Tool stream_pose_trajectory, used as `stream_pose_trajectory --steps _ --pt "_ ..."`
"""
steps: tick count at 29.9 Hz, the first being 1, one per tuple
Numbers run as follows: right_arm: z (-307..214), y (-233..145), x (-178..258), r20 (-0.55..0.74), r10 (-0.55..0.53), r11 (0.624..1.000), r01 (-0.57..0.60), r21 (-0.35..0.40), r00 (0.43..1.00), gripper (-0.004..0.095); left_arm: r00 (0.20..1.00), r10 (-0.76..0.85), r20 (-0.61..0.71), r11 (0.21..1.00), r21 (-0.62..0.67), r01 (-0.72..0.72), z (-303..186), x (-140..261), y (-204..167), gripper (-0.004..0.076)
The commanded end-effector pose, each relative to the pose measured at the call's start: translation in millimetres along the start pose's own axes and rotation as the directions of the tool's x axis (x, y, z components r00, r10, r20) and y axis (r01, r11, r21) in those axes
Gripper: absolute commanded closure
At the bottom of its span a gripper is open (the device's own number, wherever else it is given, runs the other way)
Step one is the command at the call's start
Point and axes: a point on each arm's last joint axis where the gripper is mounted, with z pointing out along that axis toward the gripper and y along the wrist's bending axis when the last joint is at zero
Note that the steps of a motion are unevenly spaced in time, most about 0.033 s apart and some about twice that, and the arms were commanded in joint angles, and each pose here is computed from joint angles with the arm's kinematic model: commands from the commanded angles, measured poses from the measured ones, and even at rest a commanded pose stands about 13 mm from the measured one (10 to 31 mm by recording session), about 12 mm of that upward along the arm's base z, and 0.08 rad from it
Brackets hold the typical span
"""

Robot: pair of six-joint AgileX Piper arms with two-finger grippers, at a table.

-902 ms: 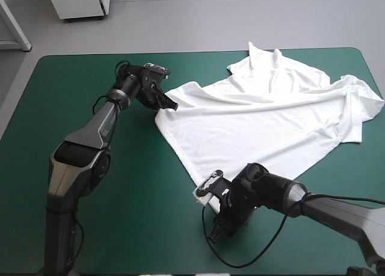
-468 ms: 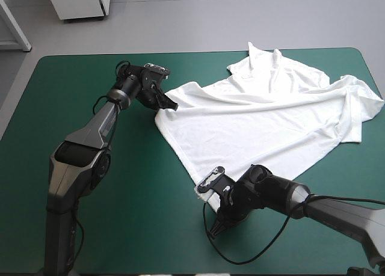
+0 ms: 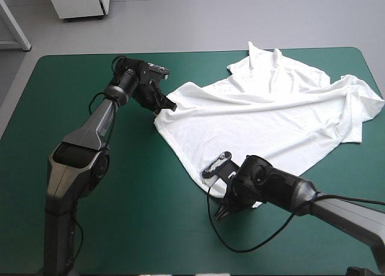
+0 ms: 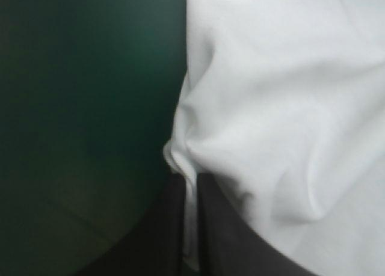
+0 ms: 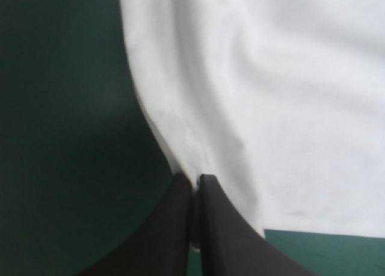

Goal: Fold the cloth

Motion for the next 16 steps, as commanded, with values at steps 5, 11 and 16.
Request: stream_pose_trajectory --steps 5,11,16 --pt "-118 -41 -18 0.384 0.072 0.971 -0.152 0.184 0.921 0.0927 0.963 0.037 0.266 0.999 0.001 -0.038 -147 0 -17 0.0733" --pt "-199 -73 -18 0.601 0.038 0.894 -0.296 0.337 0.798 0.0927 0.901 0.045 0.431 0.999 0.006 -0.052 -231 23 -30 0.0733" --pt "-264 -93 -16 0.747 -0.024 0.820 -0.414 0.395 0.664 0.0927 0.808 0.054 0.586 0.997 0.015 -0.077 -296 48 -43 0.0733"
